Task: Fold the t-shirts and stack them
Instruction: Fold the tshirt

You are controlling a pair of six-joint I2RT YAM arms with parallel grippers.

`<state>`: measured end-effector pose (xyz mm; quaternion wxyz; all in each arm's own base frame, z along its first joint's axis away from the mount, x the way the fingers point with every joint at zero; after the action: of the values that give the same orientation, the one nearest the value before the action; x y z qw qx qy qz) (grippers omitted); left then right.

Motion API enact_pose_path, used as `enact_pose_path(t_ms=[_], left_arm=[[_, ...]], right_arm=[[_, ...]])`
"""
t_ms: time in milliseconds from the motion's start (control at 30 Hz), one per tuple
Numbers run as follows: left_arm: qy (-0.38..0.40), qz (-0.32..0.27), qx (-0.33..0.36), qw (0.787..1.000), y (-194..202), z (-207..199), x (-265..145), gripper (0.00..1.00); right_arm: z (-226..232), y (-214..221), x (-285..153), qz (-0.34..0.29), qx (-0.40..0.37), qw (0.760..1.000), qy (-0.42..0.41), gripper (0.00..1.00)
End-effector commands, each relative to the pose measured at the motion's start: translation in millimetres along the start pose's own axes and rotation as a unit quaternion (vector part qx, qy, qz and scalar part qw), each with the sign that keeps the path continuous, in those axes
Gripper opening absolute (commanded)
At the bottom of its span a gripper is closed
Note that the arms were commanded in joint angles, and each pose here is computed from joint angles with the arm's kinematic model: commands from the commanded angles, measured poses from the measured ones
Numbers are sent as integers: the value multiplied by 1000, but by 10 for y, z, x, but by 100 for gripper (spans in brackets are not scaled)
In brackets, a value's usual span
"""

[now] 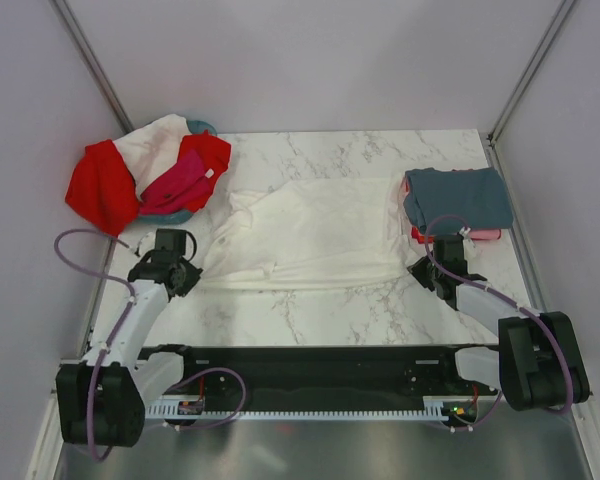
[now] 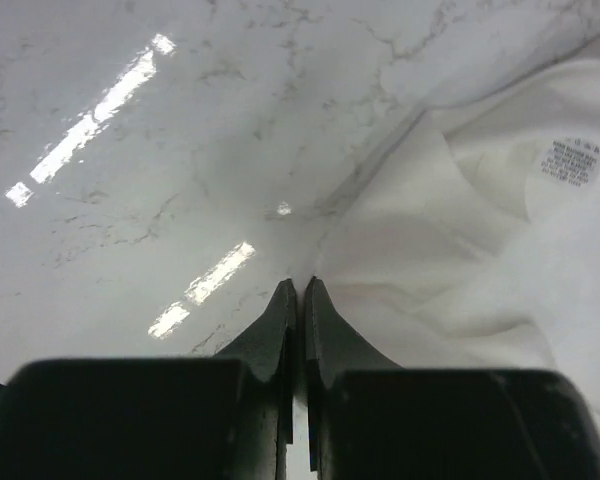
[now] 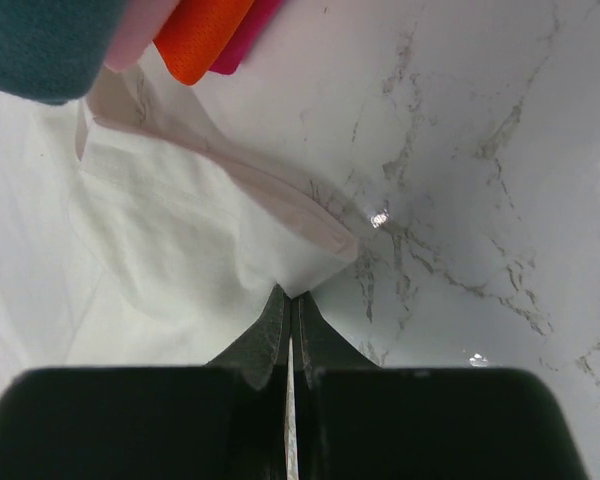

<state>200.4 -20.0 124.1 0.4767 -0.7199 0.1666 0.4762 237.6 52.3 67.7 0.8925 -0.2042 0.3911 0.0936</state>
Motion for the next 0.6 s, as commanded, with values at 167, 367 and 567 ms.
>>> enact_pose_path(t_ms=[167, 367, 567], left_arm=[[-13, -69, -172, 983, -137, 191, 23, 70], [-12, -26, -116, 993, -98, 138, 120, 72], [3, -1, -51, 999, 52, 49, 82, 67]], right_arm=[[-287, 109, -9, 26, -11, 998, 57, 0], [-290, 108, -10, 26, -12, 998, 57, 0], [-280, 108, 0, 27, -12, 998, 58, 0]])
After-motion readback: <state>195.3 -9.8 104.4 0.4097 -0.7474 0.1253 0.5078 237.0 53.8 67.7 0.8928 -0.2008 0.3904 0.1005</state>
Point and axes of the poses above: each gripper's point midway between its finger pads, its own x axis out along the fingers, its own z axis along the line the jaws close on, y = z × x, the point moved 7 cm from there along -x, back along the fingers, and after that the axes turned 15 degrees about x, right-handed, at the moved point
